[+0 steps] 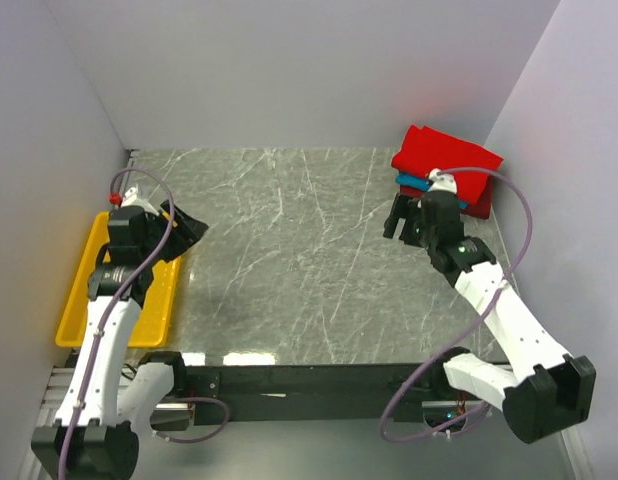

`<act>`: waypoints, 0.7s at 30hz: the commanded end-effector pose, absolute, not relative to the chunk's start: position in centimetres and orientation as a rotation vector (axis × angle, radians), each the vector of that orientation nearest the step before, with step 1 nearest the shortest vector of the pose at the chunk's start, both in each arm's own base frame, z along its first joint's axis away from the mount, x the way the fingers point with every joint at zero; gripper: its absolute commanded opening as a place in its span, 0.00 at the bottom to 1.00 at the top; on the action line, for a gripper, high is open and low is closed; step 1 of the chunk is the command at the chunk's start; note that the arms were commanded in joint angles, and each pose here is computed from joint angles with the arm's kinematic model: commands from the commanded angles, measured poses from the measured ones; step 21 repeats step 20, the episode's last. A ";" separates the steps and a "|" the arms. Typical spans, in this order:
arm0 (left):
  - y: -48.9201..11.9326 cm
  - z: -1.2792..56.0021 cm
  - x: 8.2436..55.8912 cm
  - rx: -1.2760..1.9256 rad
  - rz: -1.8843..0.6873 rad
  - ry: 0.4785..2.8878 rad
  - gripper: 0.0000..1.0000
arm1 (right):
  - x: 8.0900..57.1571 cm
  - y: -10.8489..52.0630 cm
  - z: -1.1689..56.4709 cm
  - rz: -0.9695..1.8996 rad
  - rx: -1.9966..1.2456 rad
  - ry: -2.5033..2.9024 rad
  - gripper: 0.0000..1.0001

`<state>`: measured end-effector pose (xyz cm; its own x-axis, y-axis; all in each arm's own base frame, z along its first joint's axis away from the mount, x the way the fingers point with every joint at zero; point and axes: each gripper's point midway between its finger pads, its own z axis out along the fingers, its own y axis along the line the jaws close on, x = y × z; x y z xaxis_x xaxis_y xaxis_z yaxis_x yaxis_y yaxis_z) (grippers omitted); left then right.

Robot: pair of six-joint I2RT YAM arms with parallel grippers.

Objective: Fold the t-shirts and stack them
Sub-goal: Reset both grippers

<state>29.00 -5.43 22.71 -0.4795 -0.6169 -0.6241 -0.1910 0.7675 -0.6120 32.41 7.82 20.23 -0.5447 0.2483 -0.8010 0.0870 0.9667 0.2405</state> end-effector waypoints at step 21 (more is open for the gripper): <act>-2.9 24.5 24.4 -0.562 -0.408 1.980 0.71 | 28.7 10.0 20.4 0.311 0.118 2.107 0.90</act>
